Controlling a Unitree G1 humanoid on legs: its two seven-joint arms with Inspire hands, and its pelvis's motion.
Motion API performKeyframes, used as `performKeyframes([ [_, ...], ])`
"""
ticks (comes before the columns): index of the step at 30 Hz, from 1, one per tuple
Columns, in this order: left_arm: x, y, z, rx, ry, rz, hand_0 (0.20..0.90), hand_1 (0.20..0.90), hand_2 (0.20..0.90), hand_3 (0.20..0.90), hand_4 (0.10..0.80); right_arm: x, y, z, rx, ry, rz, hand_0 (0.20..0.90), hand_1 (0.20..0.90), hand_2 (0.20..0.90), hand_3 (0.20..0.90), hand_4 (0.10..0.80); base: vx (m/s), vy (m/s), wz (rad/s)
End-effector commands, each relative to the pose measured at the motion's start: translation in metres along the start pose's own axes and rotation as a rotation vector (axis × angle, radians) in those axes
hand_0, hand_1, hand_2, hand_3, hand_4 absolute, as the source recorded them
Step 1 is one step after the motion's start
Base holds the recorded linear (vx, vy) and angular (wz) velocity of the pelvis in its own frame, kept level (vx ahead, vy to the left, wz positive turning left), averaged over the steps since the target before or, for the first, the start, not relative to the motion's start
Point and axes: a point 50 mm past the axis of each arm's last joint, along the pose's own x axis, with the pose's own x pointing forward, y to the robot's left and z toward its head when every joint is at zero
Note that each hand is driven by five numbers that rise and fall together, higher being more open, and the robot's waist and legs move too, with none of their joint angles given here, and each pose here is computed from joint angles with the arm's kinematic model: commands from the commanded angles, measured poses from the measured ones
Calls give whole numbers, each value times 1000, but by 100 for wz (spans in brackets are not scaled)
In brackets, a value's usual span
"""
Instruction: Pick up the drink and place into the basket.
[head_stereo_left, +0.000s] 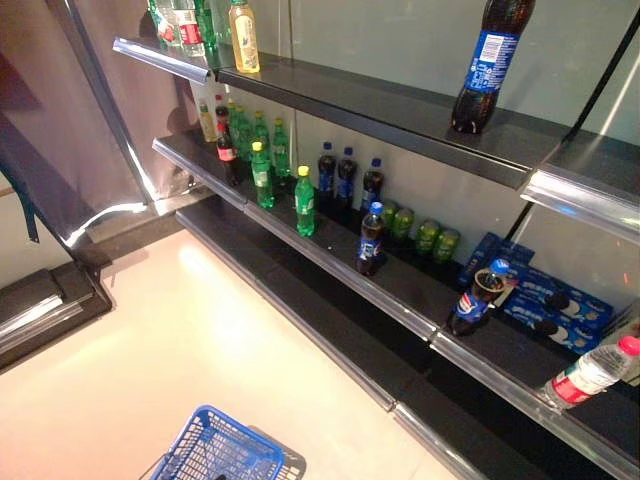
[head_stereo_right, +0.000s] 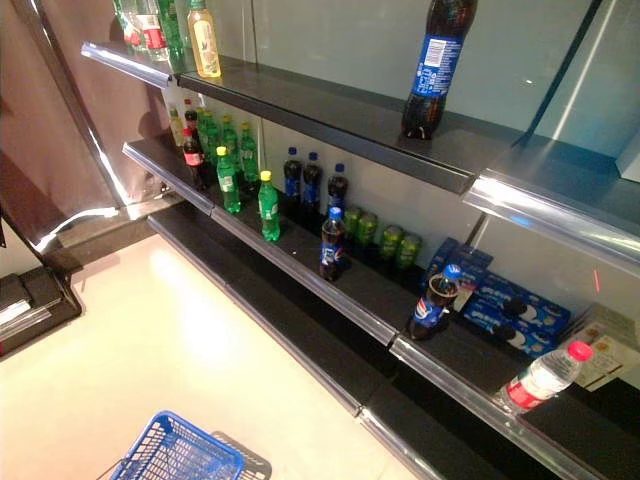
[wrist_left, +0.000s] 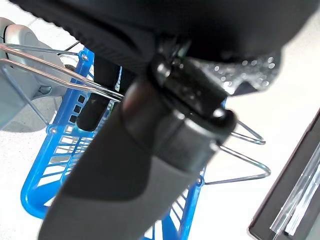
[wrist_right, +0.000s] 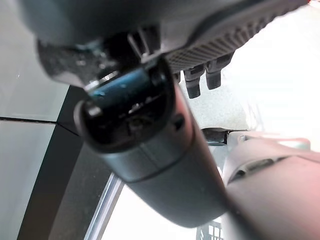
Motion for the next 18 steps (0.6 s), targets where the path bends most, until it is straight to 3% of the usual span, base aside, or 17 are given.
performKeyframes([
  [1,-3,-49,8,20,-43,-163,300,300,300,200,100,1,-1,18,-105,-26,-26,900,900,900,900,800,0,0,0],
  [18,-3,-51,12,28,-60,-168,300,300,300,200,100,1,-1,25,-163,-55,-40,900,900,900,900,800,0,0,0],
])
